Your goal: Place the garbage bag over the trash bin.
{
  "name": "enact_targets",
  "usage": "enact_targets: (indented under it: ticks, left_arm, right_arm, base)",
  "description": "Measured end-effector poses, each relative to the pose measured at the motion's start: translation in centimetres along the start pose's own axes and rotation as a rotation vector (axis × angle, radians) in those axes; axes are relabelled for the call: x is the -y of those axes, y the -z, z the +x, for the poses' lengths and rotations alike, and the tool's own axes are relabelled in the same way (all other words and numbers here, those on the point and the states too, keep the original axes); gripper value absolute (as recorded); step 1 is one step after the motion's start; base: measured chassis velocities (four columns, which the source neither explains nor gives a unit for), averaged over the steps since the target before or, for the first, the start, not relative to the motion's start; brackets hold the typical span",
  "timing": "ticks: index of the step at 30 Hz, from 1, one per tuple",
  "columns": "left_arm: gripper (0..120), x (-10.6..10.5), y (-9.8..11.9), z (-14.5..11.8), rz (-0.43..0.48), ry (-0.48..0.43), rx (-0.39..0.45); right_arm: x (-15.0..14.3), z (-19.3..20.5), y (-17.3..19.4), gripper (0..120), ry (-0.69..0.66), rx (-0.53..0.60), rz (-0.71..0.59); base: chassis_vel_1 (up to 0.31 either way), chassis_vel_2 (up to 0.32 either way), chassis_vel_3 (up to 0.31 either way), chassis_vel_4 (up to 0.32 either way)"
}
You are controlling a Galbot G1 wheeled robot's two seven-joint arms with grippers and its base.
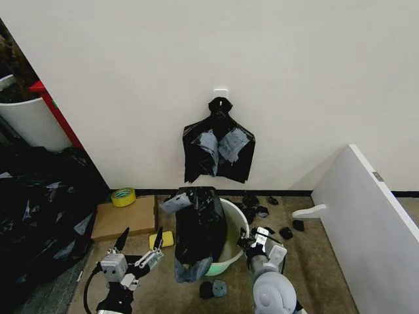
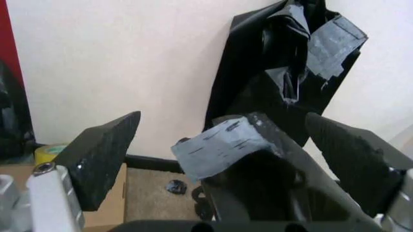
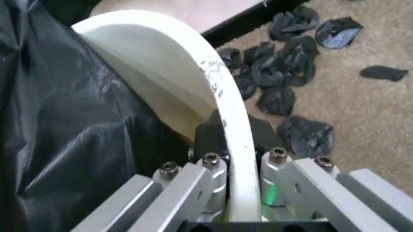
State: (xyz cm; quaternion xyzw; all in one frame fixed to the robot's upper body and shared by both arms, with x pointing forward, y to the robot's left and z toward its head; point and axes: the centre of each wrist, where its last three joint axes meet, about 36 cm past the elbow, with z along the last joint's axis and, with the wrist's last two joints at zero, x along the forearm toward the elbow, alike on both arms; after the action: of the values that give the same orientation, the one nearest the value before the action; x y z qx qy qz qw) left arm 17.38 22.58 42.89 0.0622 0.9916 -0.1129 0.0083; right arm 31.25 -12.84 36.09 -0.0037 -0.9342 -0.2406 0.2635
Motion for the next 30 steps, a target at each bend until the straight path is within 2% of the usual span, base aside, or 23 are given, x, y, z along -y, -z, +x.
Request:
enact_targets:
  ticks: [11,14,18,22,24,27,28,30]
  left_arm:
    - [100,0.4,-0.3,0.5,0.000,-0.005,-0.005]
    - [100,0.5,-0.3,0.6,0.001,-0.007,-0.005]
    - [100,0.7,-0.3,0.6,0.003,-0.009,-0.007]
    - [100,0.8,-0.4,0.7,0.003,-0.013,-0.010]
    - [100,0.8,-0.4,0.7,0.003,-0.013,-0.010]
    - [100,0.8,-0.4,0.9,0.002,-0.011,-0.017]
    - [100,0.8,-0.4,0.9,0.000,-0.010,-0.020]
    - [100,0.4,-0.8,0.9,-0.016,0.012,-0.045]
  right_arm:
    - [0.3,-0.1,-0.6,3,0.007,0.022,0.015]
    - [0.4,0.2,-0.5,18,0.009,0.033,0.027]
    - [0.5,0.4,-0.3,28,0.001,0.043,0.038]
    - [0.9,1.4,0.2,46,-0.022,0.064,0.081]
    - [1.0,1.6,0.3,48,-0.024,0.070,0.090]
    - [1.4,3.6,1.3,63,-0.030,0.152,0.210]
    - [1.5,4.0,1.5,65,-0.024,0.173,0.237]
    - [1.5,5.3,2.7,74,0.037,0.280,0.350]
  base:
    - [0.000,0.000,0.000,0.000]
    - [0.000,0.000,0.000,0.000]
    - [0.000,0.000,0.000,0.000]
    - [0.000,0.000,0.000,0.000]
    - [0.000,0.000,0.000,0.000]
    - [0.000,0.000,0.000,0.000]
    - [0.000,0.000,0.000,0.000]
    - [0.000,0.000,0.000,0.000]
